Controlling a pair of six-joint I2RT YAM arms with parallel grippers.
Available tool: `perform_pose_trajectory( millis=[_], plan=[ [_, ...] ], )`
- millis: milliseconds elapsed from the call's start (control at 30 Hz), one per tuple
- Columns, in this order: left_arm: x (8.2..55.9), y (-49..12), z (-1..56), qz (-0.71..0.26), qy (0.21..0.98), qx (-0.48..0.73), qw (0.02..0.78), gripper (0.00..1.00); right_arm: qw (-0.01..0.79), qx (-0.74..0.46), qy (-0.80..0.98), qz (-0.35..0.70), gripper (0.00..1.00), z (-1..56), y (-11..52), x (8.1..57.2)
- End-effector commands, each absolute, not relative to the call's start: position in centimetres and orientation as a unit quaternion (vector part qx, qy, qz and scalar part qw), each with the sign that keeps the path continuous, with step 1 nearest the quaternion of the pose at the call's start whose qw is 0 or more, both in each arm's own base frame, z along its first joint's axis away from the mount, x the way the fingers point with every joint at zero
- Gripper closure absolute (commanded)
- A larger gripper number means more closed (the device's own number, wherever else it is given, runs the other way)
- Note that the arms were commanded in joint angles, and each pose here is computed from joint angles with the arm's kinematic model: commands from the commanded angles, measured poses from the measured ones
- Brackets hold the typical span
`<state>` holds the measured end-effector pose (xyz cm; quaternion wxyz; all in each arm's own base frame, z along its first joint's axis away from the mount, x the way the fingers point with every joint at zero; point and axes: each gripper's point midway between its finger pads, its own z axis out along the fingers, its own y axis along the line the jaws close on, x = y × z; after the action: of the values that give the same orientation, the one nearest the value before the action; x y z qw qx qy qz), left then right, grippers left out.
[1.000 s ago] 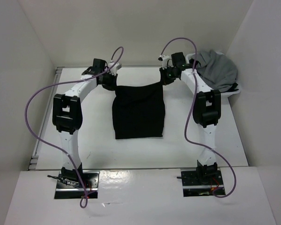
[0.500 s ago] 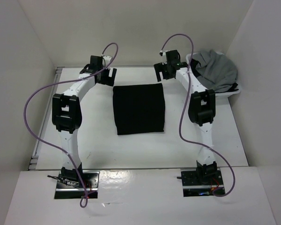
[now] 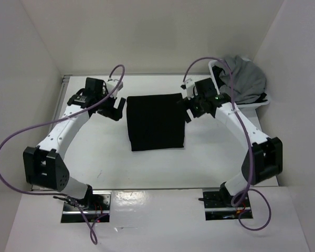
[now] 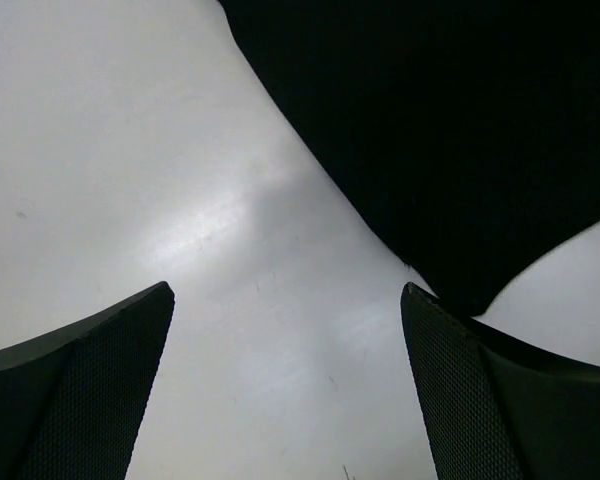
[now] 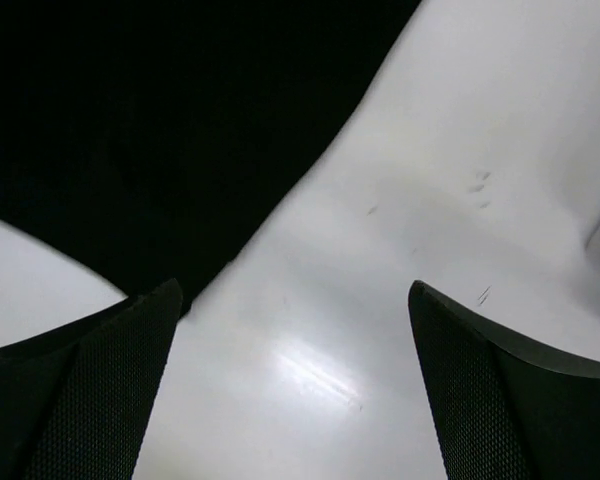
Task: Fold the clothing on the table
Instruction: Flatten the skirt out
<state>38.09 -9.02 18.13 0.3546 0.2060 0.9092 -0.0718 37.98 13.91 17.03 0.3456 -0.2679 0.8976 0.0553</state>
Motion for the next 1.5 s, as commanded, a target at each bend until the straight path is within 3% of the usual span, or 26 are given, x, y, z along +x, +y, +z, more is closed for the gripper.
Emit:
perform_pose_trajectory(
  millis=[0,167,300,467,733,933,1167,1467],
  plan=[
    [33.7,-8.8,15.7,-0.097,0.922,0.229,0.297,0.0,0.319,-0.302,0.895,0.076,0.02,15.5,13.6,34.2],
    [32.0,-6.3,18.4,-0.075,0.914,0.197,0.346,0.0,0.284,-0.334,0.893,0.103,0.02,13.3,15.4,31.1],
    [31.7,-2.0,22.0,-0.022,0.902,0.115,0.416,0.0,0.297,-0.3,0.9,0.105,0.02,13.8,18.3,33.8],
    [29.6,2.4,23.1,0.009,0.894,0.028,0.447,0.0,0.275,-0.255,0.922,0.096,0.02,11.7,21.9,36.9],
    [27.0,5.1,22.1,0.017,0.893,-0.03,0.448,0.0,0.25,-0.234,0.939,0.024,0.02,5.9,28.5,37.5],
    [26.7,5.8,21.7,0.01,0.892,-0.043,0.449,0.0,0.288,-0.199,0.936,0.035,0.02,7.3,32.0,39.5],
    [26.5,6.1,21.9,0.013,0.888,-0.049,0.458,0.0,0.303,-0.174,0.936,0.042,0.02,7.4,32.1,41.7],
    [26.5,6.0,21.9,0.011,0.888,-0.043,0.459,0.0,0.218,-0.2,0.953,0.066,0.02,1.3,31.5,38.2]
  ],
)
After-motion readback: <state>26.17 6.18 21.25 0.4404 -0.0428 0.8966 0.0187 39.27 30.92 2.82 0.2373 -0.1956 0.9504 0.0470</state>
